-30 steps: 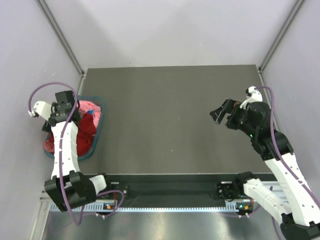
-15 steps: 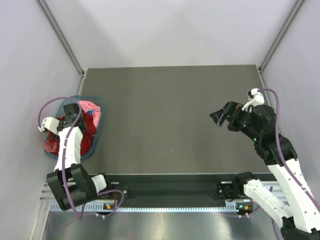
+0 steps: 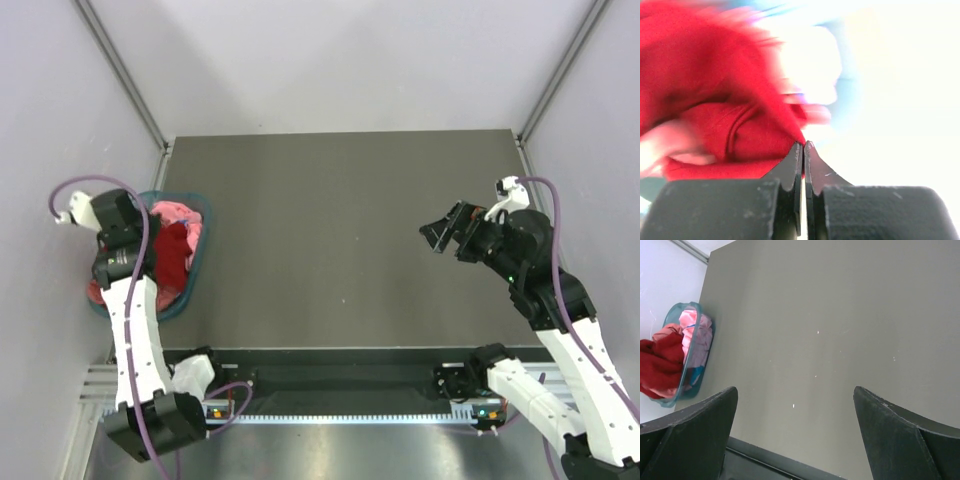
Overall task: Fold and stack the t-shirts
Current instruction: Grab the tshirt from the pile, then move the tshirt to the center of the board
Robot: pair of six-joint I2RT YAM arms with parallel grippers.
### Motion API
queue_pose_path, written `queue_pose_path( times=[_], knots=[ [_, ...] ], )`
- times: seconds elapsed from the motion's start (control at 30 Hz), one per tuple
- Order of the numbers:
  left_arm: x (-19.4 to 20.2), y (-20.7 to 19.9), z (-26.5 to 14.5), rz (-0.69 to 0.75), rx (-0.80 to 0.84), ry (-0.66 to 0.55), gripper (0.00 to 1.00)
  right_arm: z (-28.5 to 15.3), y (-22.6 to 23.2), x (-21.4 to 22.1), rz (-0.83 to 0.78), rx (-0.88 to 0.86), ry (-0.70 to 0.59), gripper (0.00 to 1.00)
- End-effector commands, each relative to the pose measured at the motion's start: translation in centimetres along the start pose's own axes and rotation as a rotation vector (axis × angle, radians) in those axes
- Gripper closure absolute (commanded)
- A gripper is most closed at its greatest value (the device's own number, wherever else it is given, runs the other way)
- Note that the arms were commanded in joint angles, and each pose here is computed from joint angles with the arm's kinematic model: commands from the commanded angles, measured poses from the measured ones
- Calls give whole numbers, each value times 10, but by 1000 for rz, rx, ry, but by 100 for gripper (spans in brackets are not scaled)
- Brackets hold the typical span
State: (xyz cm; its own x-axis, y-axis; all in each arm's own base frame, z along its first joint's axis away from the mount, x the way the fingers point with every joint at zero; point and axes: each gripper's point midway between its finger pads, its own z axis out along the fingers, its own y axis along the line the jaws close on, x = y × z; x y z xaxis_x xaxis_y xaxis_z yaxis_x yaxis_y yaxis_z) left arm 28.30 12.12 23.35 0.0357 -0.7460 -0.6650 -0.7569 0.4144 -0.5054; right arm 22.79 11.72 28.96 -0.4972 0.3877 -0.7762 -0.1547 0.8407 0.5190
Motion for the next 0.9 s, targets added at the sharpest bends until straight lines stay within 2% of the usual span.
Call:
queue_pose_path(
  times=[0.0,0.17,0.27,0.33,0.4,0.43,0.5,0.53,0.6,0.63,0.77,0.8,0.87],
  knots=[
    [-34,-106,-66,21,492,14,100,-7,15,-19,-8,-53,-62,0],
    [-57,-144,-116,8,674,-18,100,-12,16,-15,-9,-61,-40,1],
    [-55,-181,-158,8,886,43,100,-18,18,-13,-15,-80,-42,0],
    [-31,-215,-194,22,1082,174,100,-20,21,-12,-28,-104,-46,0],
    [-18,-246,-224,84,1195,196,100,-25,27,-14,-47,-135,-56,0],
    [9,-263,-257,129,1286,269,100,-27,28,-15,-50,-144,-61,0],
    [23,-291,-294,181,1404,325,100,-30,29,-16,-57,-148,-63,0],
    [46,-297,-326,215,1494,413,100,-32,31,-18,-63,-152,-68,0],
    [63,-317,-358,260,1592,462,100,-34,30,-18,-74,-146,-64,0],
    [83,-316,-385,291,1654,530,100,-35,29,-18,-75,-136,-61,0],
    [132,-315,-408,355,1708,647,100,-36,17,-15,-87,-75,-51,0],
    [158,-308,-394,385,1657,700,100,-36,14,-14,-89,-61,-49,0],
    [184,-296,-374,410,1593,745,100,-35,6,-10,-94,-26,-40,0]
  ],
)
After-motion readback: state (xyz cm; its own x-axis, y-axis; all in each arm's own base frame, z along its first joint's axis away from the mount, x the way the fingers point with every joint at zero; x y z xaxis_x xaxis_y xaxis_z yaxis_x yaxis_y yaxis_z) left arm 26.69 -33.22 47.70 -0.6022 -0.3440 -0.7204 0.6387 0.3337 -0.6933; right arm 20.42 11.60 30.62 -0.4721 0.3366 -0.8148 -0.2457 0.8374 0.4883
